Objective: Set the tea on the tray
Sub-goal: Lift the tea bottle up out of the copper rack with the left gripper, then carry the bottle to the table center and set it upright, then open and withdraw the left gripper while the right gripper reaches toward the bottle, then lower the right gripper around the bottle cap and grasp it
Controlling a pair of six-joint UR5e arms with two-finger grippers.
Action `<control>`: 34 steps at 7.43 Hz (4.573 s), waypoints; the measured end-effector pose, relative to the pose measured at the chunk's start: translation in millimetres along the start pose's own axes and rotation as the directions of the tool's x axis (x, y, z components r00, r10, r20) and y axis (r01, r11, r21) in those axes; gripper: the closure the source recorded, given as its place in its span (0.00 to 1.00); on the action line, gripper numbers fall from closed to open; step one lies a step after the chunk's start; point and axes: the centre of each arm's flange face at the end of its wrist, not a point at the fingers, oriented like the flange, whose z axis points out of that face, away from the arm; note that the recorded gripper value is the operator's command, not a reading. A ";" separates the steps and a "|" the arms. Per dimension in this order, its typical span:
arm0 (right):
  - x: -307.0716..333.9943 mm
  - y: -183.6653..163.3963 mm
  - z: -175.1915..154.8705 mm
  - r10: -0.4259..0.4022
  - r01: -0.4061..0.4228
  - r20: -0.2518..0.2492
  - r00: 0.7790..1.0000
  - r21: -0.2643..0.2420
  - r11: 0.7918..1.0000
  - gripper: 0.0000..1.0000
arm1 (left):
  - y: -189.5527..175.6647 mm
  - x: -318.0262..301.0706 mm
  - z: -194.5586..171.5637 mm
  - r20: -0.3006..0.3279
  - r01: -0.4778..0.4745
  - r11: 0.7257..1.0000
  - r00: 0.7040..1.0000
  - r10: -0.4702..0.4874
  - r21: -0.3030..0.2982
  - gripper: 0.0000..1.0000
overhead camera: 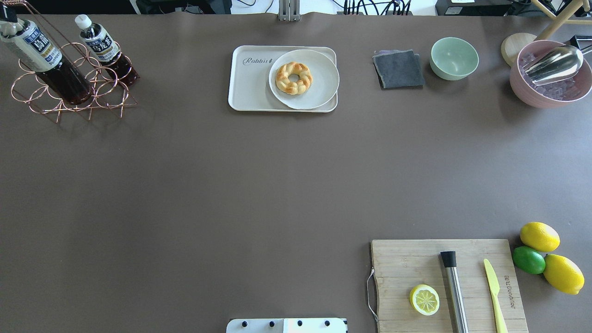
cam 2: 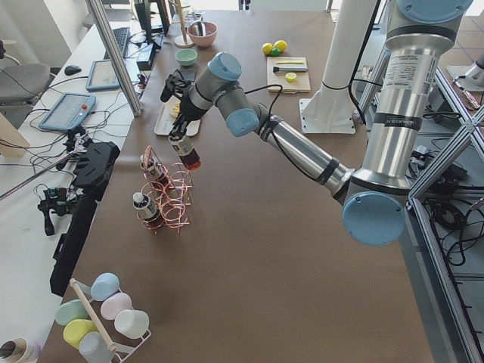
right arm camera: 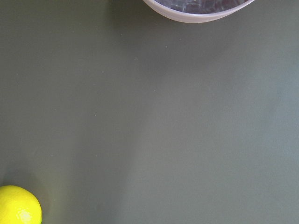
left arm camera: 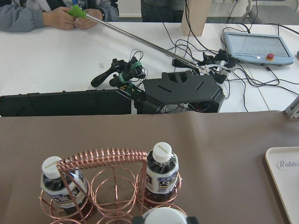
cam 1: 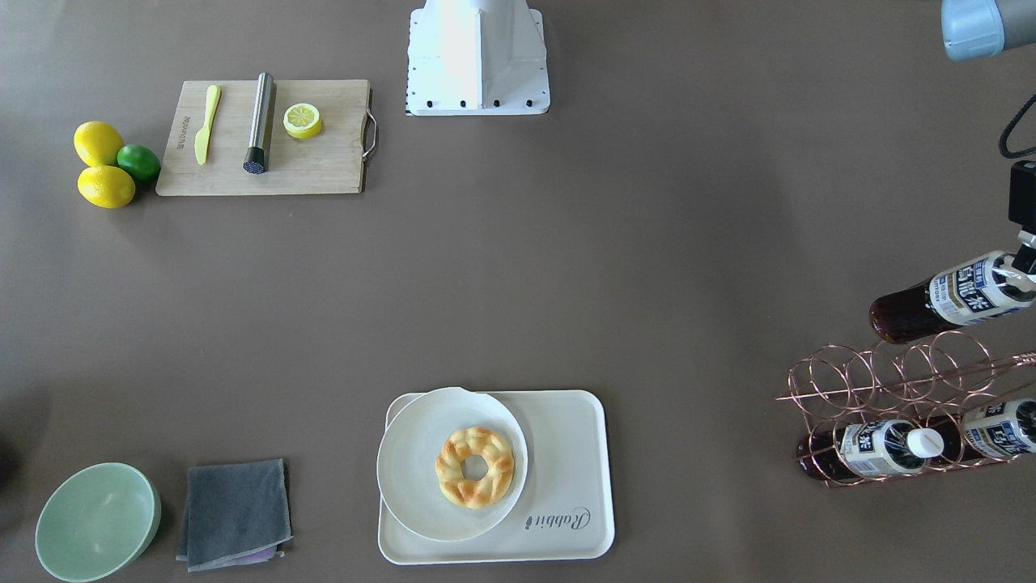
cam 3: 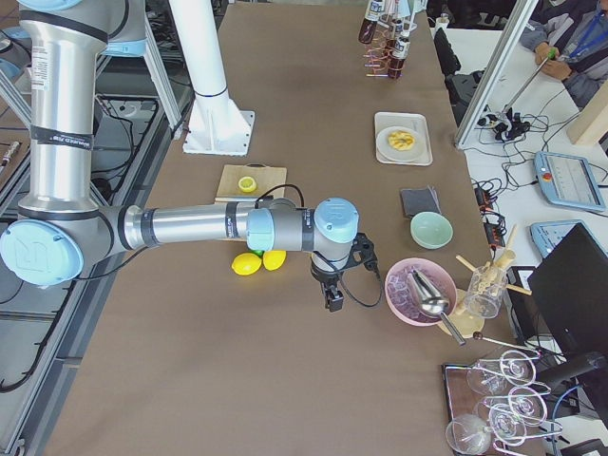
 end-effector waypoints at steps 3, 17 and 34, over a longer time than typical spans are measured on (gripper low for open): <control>-0.7 -0.1 0.0 -0.001 0.001 0.000 1.000 0.000 1.000 0.00 | 34.3 154.3 1.6 0.035 0.016 0.999 0.999 -0.015 -0.044 1.00; -29.2 -12.5 -15.1 -0.054 0.051 0.056 0.997 0.050 0.997 0.00 | 256.8 470.6 40.8 0.049 0.040 0.999 0.998 -0.039 -0.012 0.04; -698.2 -197.6 -27.3 0.397 -0.410 0.144 0.906 0.067 0.910 0.15 | -16.1 -20.6 24.0 -0.046 -0.332 0.840 0.937 0.347 -0.430 0.03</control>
